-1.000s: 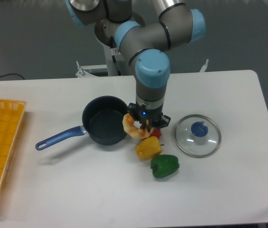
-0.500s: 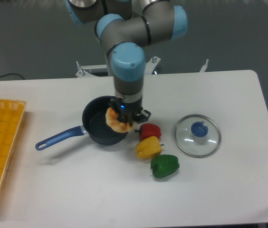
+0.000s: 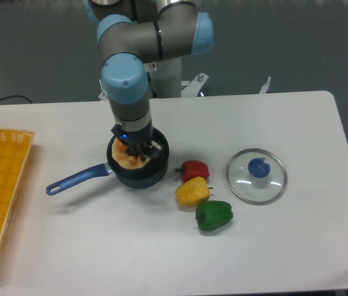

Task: Place the donuts in the pot
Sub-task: 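Lower the donut into the saucepan and open the gripper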

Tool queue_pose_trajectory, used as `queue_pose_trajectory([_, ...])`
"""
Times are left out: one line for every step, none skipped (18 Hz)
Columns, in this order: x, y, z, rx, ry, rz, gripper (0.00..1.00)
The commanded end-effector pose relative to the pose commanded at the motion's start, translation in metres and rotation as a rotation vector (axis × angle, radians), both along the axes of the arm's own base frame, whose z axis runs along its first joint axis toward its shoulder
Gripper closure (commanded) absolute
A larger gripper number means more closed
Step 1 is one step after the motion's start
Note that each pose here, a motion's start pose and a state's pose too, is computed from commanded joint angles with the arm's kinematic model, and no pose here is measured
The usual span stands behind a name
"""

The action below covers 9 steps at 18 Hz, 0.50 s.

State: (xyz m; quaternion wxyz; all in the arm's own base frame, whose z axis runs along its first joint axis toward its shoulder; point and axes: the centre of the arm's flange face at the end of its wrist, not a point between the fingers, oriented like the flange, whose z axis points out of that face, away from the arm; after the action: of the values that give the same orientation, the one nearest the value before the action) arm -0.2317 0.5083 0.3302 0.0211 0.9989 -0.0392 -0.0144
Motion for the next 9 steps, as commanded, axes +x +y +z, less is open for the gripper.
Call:
queue_pose_trajectory([0.001,0.000,-0.002,-0.003,-0.002,-0.006,0.74])
queue_pose_trajectory([0.002,-0.001,-0.006,-0.009,-0.007,-0.018,0.74])
queue_pose_trajectory([0.003,-0.004,-0.009,-0.017,-0.010,-0.031,0.74])
queue_pose_trajectory([0.004,-0.007,-0.014,-0.029,-0.014,-0.045,0.74])
queue_pose_trajectory([0.002,-0.009,-0.016,-0.038,-0.012,-0.056,0.74])
queue_pose_trajectory([0.001,-0.012,-0.019,-0.045,-0.013,-0.062,0.74])
queue_pose_trajectory([0.000,-0.013,-0.020,-0.048,-0.014,-0.067,0.74])
queue_pose_trajectory([-0.001,-0.014,-0.022,-0.052,-0.013,-0.064,0.74])
queue_pose_trajectory([-0.002,-0.015,-0.023,-0.053,-0.012,-0.062,0.74])
